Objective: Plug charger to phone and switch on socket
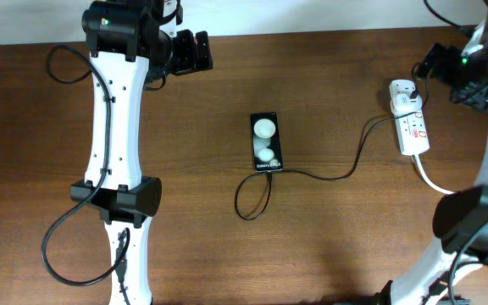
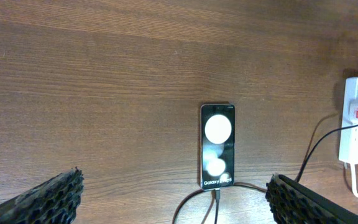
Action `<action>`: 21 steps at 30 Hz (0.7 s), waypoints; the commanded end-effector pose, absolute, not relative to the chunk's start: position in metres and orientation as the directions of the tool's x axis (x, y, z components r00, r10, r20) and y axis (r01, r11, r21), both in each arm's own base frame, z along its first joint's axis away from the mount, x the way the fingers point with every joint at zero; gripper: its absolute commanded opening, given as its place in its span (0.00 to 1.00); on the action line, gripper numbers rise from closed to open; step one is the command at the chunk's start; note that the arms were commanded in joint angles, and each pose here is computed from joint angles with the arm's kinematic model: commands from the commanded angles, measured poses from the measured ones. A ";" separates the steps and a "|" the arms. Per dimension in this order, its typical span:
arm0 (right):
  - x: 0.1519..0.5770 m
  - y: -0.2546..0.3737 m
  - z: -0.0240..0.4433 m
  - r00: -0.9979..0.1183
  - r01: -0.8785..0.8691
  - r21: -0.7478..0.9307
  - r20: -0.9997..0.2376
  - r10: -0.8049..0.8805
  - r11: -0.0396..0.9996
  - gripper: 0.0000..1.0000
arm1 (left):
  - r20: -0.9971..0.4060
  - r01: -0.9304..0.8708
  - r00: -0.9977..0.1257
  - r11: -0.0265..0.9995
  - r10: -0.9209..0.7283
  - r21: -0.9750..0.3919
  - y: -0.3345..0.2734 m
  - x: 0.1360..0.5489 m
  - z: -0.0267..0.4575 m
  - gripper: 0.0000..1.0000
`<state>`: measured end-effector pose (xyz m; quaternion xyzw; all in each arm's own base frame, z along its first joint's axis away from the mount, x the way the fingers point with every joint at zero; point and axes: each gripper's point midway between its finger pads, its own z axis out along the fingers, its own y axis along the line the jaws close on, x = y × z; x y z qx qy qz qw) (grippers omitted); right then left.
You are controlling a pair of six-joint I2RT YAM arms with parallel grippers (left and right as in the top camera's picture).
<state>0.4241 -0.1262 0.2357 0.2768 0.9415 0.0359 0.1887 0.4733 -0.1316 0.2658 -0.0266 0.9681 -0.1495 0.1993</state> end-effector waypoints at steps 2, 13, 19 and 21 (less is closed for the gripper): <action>0.395 -0.132 0.279 -0.734 0.540 0.103 -0.428 0.528 0.835 1.00 | -0.407 0.037 -0.909 0.952 -0.094 -0.303 -0.133 0.470 0.278 0.99; 0.393 -0.131 0.281 -0.733 0.540 0.104 -0.430 0.527 0.836 0.99 | -0.407 0.037 -0.909 0.952 -0.094 -0.303 -0.133 0.470 0.278 0.99; 0.393 -0.131 0.281 -0.733 0.540 0.104 -0.430 0.527 0.836 0.99 | -0.407 0.037 -0.909 0.952 -0.094 -0.303 -0.133 0.470 0.278 0.99; 0.393 -0.131 0.281 -0.733 0.540 0.104 -0.430 0.527 0.835 0.99 | -0.407 0.037 -0.909 0.952 -0.094 -0.303 -0.133 0.470 0.278 0.99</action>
